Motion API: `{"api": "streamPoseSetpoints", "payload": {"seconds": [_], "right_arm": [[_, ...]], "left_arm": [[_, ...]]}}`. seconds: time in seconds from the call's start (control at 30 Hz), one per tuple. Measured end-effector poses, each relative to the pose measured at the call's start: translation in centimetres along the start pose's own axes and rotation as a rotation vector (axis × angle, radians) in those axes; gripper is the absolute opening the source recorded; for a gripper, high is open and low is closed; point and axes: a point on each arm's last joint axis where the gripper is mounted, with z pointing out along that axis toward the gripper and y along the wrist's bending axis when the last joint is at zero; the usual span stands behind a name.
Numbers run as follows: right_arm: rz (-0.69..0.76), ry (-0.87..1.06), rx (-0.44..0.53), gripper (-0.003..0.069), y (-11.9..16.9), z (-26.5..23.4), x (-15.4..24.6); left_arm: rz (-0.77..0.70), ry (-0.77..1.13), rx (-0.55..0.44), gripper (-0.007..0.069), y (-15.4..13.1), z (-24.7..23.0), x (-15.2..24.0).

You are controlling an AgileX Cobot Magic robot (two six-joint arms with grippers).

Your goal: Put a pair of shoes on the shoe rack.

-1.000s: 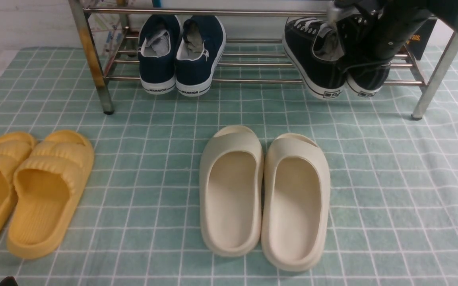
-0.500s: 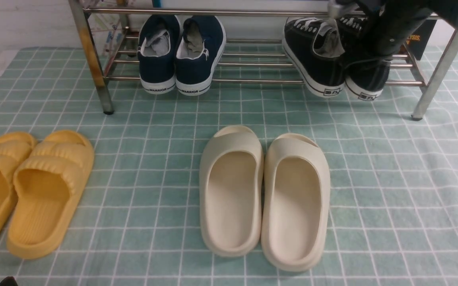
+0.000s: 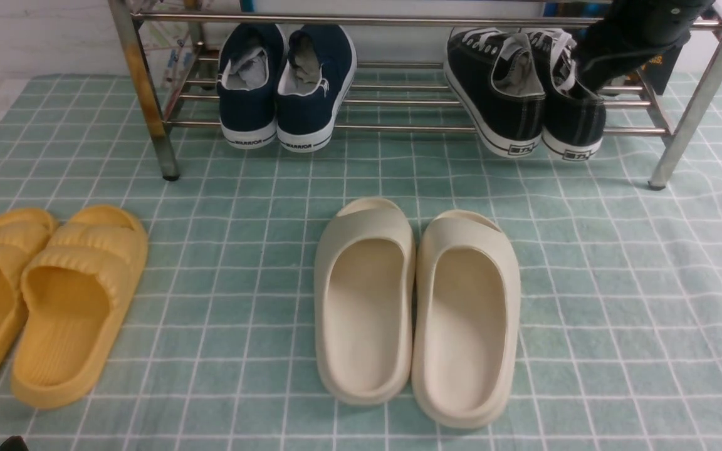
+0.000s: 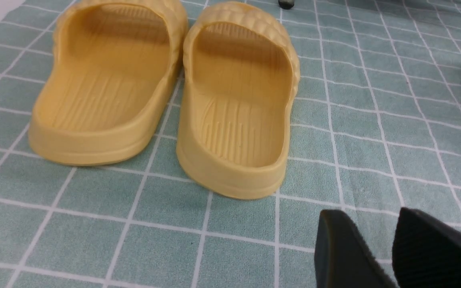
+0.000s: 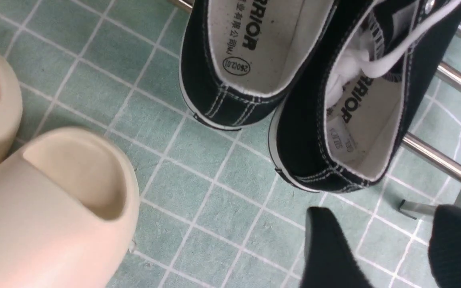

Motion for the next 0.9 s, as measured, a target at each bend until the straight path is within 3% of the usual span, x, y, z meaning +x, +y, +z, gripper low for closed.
{"api": "streamPoseSetpoints", "payload": {"seconds": [0.07, 0.1, 0.17, 0.3, 0.43, 0.63, 0.9], "right_arm": [[0.024, -0.026, 0.016, 0.0254, 0.0, -2.0, 0.1], [0.027, -0.029, 0.017, 0.0246, 0.0, -2.2, 0.1], [0.070, -0.076, 0.020, 0.0137, 0.1, -5.2, 0.3], [0.104, -0.157, -0.040, 0.0004, 1.3, -10.7, 1.7], [0.115, -0.184, -0.094, -0.0005, 2.5, -14.3, 4.0], [0.124, -0.199, -0.104, -0.0005, 4.8, -18.9, 11.5], [0.147, -0.537, -0.019, -0.0003, 7.8, -23.3, 22.9]], "left_arm": [[0.000, 0.000, 0.000, 0.0218, 0.0, 0.0, 0.0], [0.000, 0.000, 0.000, 0.0218, 0.0, 0.0, 0.0], [0.000, 0.000, 0.000, 0.0218, 0.0, 0.0, 0.0], [0.000, 0.000, 0.000, 0.0218, 0.0, 0.0, 0.0], [0.000, 0.000, 0.000, 0.0218, 0.0, 0.0, 0.0], [0.000, 0.000, 0.000, 0.0218, 0.0, 0.0, 0.0], [0.000, 0.000, 0.000, 0.0218, 0.0, 0.0, 0.0]]}}
